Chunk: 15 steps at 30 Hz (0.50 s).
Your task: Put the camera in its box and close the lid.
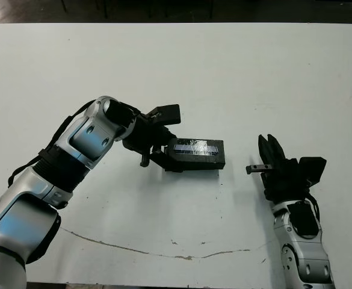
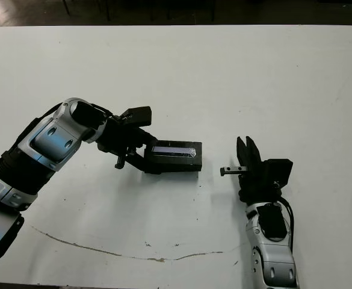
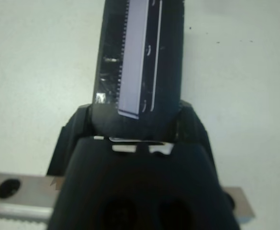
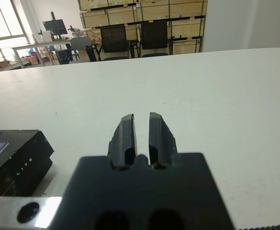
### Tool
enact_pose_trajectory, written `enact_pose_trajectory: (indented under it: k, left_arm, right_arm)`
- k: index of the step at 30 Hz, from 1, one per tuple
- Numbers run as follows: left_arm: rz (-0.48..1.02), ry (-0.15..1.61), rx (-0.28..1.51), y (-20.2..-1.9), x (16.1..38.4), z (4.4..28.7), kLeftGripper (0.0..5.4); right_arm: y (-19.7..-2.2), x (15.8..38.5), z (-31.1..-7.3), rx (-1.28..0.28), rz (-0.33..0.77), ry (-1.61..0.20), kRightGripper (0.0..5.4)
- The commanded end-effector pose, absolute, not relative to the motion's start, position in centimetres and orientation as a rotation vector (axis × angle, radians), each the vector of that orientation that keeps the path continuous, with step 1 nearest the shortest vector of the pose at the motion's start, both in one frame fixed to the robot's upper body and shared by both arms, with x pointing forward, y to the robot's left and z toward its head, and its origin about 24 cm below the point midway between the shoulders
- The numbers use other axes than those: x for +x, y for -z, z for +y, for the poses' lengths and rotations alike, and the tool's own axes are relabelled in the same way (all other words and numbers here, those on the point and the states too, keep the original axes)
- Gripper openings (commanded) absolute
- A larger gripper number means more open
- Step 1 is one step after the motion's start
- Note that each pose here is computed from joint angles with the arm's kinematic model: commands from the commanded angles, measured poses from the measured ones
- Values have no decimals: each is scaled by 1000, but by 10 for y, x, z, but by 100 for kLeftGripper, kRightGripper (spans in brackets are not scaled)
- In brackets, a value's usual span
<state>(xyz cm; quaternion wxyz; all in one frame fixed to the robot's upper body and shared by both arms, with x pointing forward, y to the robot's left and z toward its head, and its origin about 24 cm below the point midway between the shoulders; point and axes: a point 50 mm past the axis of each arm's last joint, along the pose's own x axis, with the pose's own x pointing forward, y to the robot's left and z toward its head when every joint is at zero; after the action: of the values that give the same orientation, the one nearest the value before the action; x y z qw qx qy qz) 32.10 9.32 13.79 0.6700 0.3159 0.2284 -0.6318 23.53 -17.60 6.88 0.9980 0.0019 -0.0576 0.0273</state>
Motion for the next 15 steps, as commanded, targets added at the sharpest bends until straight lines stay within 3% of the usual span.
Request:
enact_pose_trajectory:
  k: [1, 15]
  left_arm:
    - [588, 1401, 712, -123, 318, 102, 183]
    - [526, 1223, 847, -134, 308, 97, 183]
  right_arm:
    - [-62, 233, -178, 4, -81, -43, 0]
    - [-60, 232, -176, 2, -85, -43, 0]
